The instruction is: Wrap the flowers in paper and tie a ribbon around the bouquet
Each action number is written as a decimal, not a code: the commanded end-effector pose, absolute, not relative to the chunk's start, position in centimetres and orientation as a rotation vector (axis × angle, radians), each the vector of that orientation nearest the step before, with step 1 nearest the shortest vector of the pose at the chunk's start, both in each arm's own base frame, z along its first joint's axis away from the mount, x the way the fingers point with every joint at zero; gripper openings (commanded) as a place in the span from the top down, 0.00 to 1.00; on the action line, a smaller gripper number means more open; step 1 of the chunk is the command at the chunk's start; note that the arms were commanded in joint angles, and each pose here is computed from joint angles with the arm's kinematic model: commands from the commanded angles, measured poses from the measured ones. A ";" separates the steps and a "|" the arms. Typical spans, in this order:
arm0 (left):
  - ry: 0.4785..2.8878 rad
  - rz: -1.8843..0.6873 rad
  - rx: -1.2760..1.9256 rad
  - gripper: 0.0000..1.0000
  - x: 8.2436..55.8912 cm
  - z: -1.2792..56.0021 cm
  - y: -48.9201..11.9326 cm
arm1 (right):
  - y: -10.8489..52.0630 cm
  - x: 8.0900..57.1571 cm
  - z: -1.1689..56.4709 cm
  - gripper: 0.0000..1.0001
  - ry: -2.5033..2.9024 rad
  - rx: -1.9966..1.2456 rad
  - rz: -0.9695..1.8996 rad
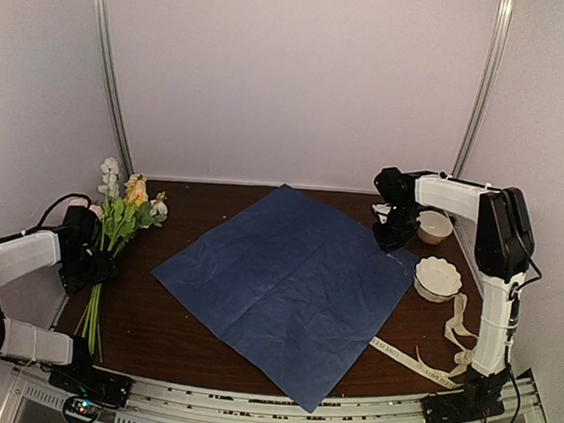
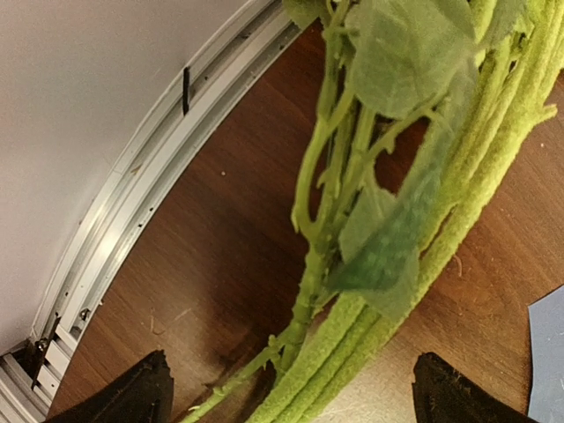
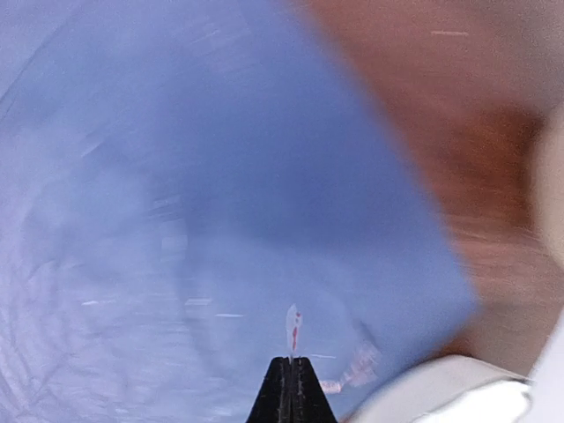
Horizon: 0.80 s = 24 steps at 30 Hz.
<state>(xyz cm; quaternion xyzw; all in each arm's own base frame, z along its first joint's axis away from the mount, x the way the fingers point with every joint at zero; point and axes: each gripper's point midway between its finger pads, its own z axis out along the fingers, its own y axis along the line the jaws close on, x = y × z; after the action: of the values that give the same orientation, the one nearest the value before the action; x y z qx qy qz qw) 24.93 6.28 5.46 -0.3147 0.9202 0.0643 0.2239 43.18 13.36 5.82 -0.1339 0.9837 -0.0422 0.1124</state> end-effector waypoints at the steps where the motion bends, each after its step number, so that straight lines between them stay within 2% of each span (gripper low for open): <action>1: 2.468 0.176 -0.865 0.02 26.1 7.1 7.3 | 4.1 45.6 12.2 1.00 2.698 -0.056 -0.413; 7: 2.461 0.185 -0.896 0.02 26.0 6.9 8.0 | -1.2 45.9 17.4 1.00 2.501 0.142 -0.540; 11: 2.459 0.198 -0.924 0.03 26.2 6.6 8.7 | -3.1 46.7 18.1 1.00 2.455 0.212 -0.545; 14: 2.482 0.199 -0.914 0.11 26.5 6.1 8.8 | -4.6 47.2 17.2 1.00 2.484 0.257 -0.569; 16: 2.497 0.192 -0.892 0.21 26.6 6.0 8.6 | -5.7 47.3 16.6 0.98 2.491 0.290 -0.596; 19: 2.469 0.199 -0.887 0.40 26.6 6.5 8.8 | -6.3 46.8 16.3 0.61 2.500 0.306 -0.596; 20: 2.455 0.200 -0.886 0.51 26.6 6.8 8.8 | -6.2 46.7 16.2 0.52 2.503 0.303 -0.586; 23: 2.428 0.191 -0.876 0.71 26.6 7.6 8.8 | -5.9 46.1 16.6 0.36 2.499 0.302 -0.560; 24: 2.421 0.186 -0.868 0.73 26.6 7.9 8.7 | -5.8 46.0 16.6 0.32 2.496 0.306 -0.550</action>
<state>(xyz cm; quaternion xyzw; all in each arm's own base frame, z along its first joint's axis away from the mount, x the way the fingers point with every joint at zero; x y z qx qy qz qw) 25.53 8.15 5.74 -0.3249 0.9139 0.0694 0.2333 46.51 -5.95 15.22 0.1047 0.9370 -0.2090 0.2597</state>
